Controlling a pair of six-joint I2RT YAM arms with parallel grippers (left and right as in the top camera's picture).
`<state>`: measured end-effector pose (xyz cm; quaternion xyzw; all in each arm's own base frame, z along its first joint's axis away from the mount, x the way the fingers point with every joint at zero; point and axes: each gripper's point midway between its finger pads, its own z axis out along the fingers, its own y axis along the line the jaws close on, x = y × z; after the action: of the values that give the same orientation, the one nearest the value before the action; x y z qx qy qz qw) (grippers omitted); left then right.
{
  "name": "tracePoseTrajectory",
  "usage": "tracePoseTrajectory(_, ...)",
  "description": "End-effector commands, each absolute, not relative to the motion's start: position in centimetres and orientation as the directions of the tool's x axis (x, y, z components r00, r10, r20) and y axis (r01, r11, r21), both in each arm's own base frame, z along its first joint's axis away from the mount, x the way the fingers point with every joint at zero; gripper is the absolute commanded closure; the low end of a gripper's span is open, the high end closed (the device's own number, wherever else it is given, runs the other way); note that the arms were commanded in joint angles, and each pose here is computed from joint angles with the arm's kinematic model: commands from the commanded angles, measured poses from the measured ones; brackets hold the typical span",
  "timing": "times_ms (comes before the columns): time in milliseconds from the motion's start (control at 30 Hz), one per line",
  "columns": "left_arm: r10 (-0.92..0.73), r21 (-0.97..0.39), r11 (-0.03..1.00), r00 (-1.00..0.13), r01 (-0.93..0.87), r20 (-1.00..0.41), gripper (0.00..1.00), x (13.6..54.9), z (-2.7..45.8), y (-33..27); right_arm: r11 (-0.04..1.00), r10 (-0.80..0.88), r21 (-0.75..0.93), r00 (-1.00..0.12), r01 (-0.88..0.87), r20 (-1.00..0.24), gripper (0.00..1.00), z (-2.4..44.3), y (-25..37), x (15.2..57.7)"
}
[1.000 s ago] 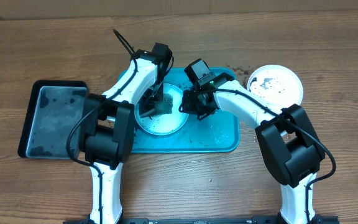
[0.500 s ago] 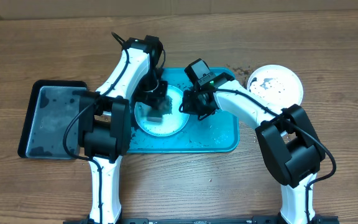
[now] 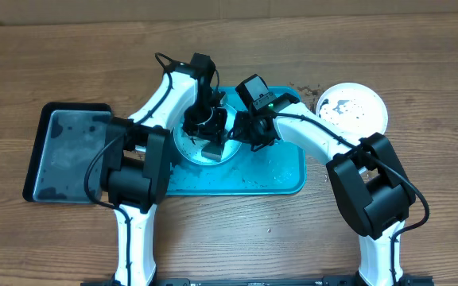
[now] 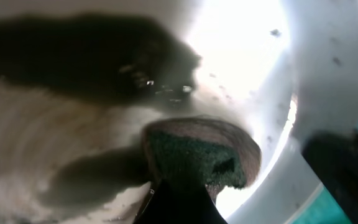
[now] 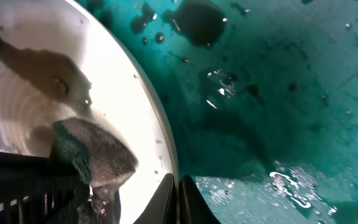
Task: Clean dirty plates on tray and stack at the side
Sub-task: 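Scrub the light blue plate with the sponge in the left gripper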
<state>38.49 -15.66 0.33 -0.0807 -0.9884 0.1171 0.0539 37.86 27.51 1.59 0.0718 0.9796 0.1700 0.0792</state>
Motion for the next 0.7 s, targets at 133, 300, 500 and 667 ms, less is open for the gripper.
tracePoseTrajectory(133, -0.279, 0.512, 0.807, -0.954, -0.294, -0.108, 0.96, 38.0, -3.4, -1.8, 0.935, 0.193, 0.327, -0.969, 0.135, -0.152, 0.96, 2.0, 26.9, 38.3)
tracePoseTrajectory(300, -0.325, 0.598, 0.699, -0.919, -0.392, -0.222, 0.96, 38.0, -2.0, 0.3, 0.941, 0.196, 0.307, -0.968, 0.141, -0.156, 0.96, 1.8, 26.4, 38.2)
tracePoseTrajectory(500, -0.3, 0.633, 0.667, -0.92, -0.392, -0.253, 0.96, 39.0, 0.1, 0.9, 0.944, 0.199, 0.296, -0.966, 0.144, -0.164, 0.96, 1.7, 26.2, 38.3)
tracePoseTrajectory(667, -0.317, 0.428, 0.837, -0.94, -0.341, -0.129, 0.96, 41.1, 1.2, -3.7, 0.945, 0.194, 0.297, -0.967, 0.139, -0.167, 0.96, 1.7, 26.2, 38.3)
